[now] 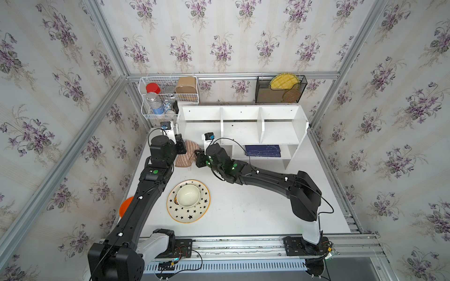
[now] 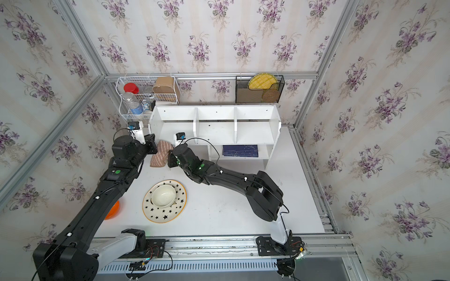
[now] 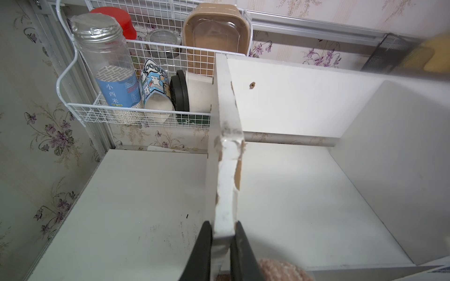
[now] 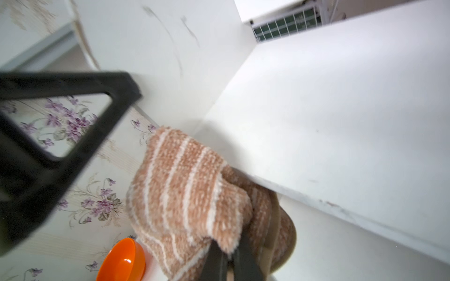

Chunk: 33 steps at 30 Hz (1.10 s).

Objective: Wipe the bookshelf clean with a cloth
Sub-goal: Wipe the dust from the shelf.

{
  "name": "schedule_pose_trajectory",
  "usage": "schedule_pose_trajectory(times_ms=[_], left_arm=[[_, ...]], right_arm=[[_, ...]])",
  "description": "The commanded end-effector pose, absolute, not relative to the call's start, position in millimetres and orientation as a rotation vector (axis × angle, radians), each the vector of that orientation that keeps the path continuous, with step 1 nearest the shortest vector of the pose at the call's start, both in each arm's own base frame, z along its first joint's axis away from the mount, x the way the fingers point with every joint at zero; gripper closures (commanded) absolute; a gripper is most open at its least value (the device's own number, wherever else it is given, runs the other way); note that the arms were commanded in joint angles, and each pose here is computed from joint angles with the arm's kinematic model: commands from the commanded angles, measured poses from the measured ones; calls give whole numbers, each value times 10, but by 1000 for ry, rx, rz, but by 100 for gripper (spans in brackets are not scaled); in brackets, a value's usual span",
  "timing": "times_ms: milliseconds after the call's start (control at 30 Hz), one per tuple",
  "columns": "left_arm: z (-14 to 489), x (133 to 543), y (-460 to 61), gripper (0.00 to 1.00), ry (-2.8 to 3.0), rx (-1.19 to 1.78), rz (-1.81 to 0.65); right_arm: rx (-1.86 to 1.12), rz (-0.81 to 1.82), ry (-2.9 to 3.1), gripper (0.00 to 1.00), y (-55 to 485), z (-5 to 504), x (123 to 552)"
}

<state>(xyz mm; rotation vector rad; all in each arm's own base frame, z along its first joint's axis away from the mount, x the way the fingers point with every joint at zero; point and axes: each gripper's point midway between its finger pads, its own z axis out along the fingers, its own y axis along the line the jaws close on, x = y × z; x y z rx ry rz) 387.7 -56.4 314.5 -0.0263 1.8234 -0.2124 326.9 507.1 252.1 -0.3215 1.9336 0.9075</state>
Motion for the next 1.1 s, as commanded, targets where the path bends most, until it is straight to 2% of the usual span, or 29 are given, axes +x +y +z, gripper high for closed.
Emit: schedule_pose_trajectory(times_ms=[0,267,367,600,900,1067], left_arm=[[3177,3850,-665,100,1820,-25,-298],[3166,3848,-656,100,1823,-25,-291],[3166,3846,-653,100,1822,-25,-288],[3176,3841,-645,100,1819,-25,-283],[3178,3838,-645,100,1817,-26,-285],[3171,3840,-652,100,1820,-24,-288]], right_arm=[[-353,879,1900,100,5132,2527,3153],[-332,872,2103,100,5343,1549,3115],[-318,871,2148,100,5323,1353,3113],[-270,792,2069,100,4944,1765,3161],[-14,567,1977,100,3547,2398,3383],[50,499,1963,100,3181,2339,3368]])
